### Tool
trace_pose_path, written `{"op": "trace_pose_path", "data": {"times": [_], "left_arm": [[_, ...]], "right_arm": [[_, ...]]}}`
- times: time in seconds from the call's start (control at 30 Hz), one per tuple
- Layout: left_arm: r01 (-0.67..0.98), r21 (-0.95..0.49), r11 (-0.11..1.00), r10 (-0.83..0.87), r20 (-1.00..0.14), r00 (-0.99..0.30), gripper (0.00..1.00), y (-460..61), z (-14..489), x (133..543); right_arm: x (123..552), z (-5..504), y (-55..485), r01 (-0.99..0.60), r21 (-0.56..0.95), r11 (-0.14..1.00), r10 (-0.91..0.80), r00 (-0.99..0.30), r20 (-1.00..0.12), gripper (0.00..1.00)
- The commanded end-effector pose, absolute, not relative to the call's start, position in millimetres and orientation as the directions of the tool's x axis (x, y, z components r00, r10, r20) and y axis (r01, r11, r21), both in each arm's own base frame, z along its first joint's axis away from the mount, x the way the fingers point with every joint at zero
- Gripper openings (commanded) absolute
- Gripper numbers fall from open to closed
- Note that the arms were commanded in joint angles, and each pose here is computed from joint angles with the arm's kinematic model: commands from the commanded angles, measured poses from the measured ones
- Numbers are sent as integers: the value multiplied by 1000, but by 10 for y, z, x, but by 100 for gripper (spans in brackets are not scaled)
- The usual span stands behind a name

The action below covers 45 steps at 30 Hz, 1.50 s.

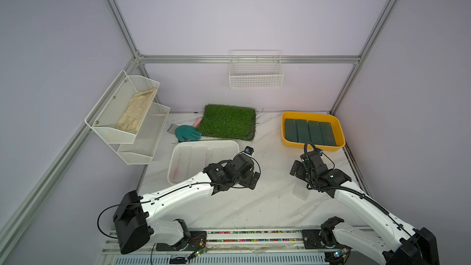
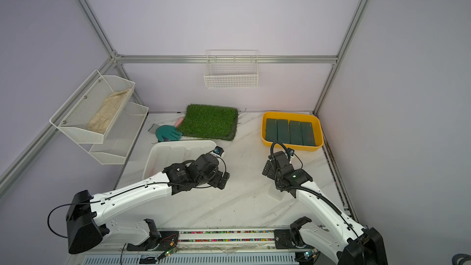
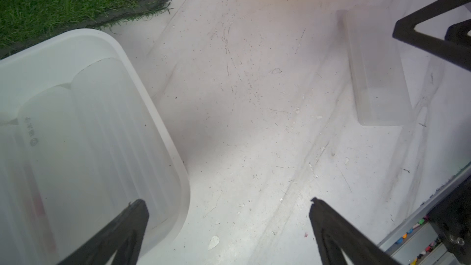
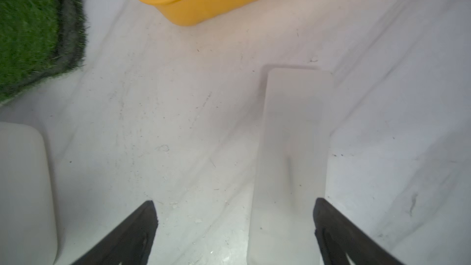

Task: Place the pencil cases by color into the storage box
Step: Pick up the pencil case from the center of the board.

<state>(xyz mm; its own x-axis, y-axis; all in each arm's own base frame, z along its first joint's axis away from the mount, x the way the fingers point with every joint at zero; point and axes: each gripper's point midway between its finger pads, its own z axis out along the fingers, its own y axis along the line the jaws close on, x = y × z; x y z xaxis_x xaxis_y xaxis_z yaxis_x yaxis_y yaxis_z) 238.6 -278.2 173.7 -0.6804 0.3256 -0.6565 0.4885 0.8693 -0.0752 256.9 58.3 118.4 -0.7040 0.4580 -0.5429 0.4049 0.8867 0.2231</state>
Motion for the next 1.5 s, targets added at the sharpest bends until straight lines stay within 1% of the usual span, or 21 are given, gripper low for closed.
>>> {"op": "trace_pose_path", "data": {"times": [0.0,0.17,0.3,0.43,0.6,0.7,0.87,0.9,0.93,1.0,1.07,1.13,1.3,1.47], "left_arm": [[506,-124,854,274,-719,-639,100,-3016,1964,2413],[547,-128,827,301,-720,-625,100,-3182,1928,2303],[563,-134,815,305,-727,-615,100,-3238,1931,2236],[571,-146,808,293,-740,-605,100,-3204,1972,2188],[573,-151,806,278,-757,-591,100,-3143,2030,2169],[580,-162,798,277,-757,-592,100,-3147,2037,2145],[587,-163,793,284,-753,-594,100,-3140,2017,2124],[587,-165,792,283,-754,-593,100,-3137,2024,2122],[586,-164,793,282,-754,-593,100,-3128,2023,2119],[582,-160,797,279,-758,-590,100,-3103,2033,2123],[578,-151,802,279,-760,-586,100,-3077,2029,2130],[568,-139,811,279,-762,-585,100,-3038,2031,2147],[506,-110,856,261,-751,-606,100,-2852,2046,2190],[439,-104,892,234,-725,-647,100,-2620,1990,2204]], "right_arm": [[2442,982,443,493,179,851,512,-709,-485,97],[2447,836,400,539,146,829,542,-714,-443,97],[2446,669,344,566,86,820,548,-733,-402,97],[2464,549,281,575,53,816,552,-750,-364,97],[2487,473,241,583,47,811,564,-758,-327,97],[2513,419,254,576,44,816,558,-767,-318,97],[2556,252,309,565,19,825,549,-792,-267,97],[2576,246,320,563,25,826,548,-792,-269,96],[2598,238,346,560,39,827,549,-792,-268,92],[2639,209,422,552,73,830,551,-796,-251,78],[2669,204,521,544,103,833,552,-801,-234,71],[2687,256,633,531,106,841,540,-807,-238,69],[2751,471,1092,479,115,870,491,-826,-276,69],[2793,419,1650,418,150,896,444,-851,-280,69]]}}
